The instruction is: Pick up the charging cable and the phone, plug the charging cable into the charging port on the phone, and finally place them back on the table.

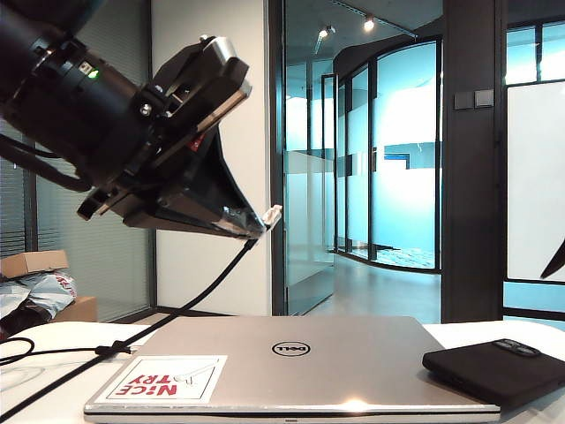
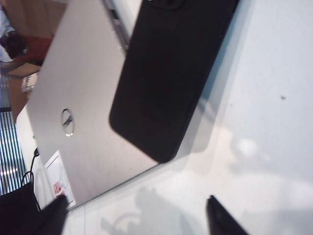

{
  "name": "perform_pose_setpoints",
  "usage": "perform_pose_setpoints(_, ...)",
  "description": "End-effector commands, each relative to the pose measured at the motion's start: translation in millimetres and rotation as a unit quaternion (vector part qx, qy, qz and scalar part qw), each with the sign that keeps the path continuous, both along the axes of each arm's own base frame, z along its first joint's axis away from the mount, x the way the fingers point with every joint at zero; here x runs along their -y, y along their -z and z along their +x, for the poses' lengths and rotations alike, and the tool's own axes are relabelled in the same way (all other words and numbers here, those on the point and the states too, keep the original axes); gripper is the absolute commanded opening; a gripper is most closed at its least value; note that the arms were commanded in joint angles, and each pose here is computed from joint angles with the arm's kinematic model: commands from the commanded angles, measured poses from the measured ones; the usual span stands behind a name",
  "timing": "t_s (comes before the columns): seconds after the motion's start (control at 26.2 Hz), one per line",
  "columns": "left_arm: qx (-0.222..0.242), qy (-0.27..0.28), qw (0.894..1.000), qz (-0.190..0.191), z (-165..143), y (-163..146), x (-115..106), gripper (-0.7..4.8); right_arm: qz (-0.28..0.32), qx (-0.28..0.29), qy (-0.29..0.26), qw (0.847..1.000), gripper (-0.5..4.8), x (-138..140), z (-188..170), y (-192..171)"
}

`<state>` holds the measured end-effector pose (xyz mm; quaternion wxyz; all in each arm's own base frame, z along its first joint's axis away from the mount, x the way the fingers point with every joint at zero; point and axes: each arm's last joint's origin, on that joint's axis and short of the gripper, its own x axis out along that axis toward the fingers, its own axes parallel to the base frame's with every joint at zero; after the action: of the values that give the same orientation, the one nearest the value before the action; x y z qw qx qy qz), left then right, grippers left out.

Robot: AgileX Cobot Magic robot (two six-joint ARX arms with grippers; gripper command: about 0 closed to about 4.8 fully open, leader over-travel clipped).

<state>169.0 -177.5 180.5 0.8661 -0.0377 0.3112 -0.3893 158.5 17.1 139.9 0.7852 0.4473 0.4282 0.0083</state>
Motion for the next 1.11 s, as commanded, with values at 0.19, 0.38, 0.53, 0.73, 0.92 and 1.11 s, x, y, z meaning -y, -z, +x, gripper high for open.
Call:
perform_pose_setpoints(0.19,0.016,0.002,1.0,-0.015,1.4,-4.5,1.5,-0.07,0.038,0.031,0.03,0.998,3.98,-0.7,26.5,8.8)
perform_pose_setpoints(0.38,0.027,0.002,0.999,-0.027,2.3,-7.2,2.5,-0.07,0.043,-0.003,0.045,0.998,3.59,3.9,37.6,31.8)
perform_pose_setpoints(0.53,0.028,0.002,0.999,-0.027,2.4,-7.4,2.5,-0.07,0.071,-0.007,0.053,0.996,3.6,4.9,46.9,46.2)
perform_pose_setpoints(0.73,0.028,0.002,0.999,-0.028,2.4,-7.4,2.6,-0.07,0.112,-0.003,0.061,0.992,3.59,3.9,55.7,58.4)
perform_pose_setpoints(0.92,0.028,0.002,0.999,-0.028,2.4,-7.4,2.6,-0.07,0.121,-0.022,0.071,0.99,3.59,4.7,57.4,73.5)
perform_pose_setpoints(1.11,0.028,0.002,0.999,-0.028,2.4,-7.4,2.6,-0.07,0.12,-0.017,0.072,0.99,3.59,4.8,59.7,80.6)
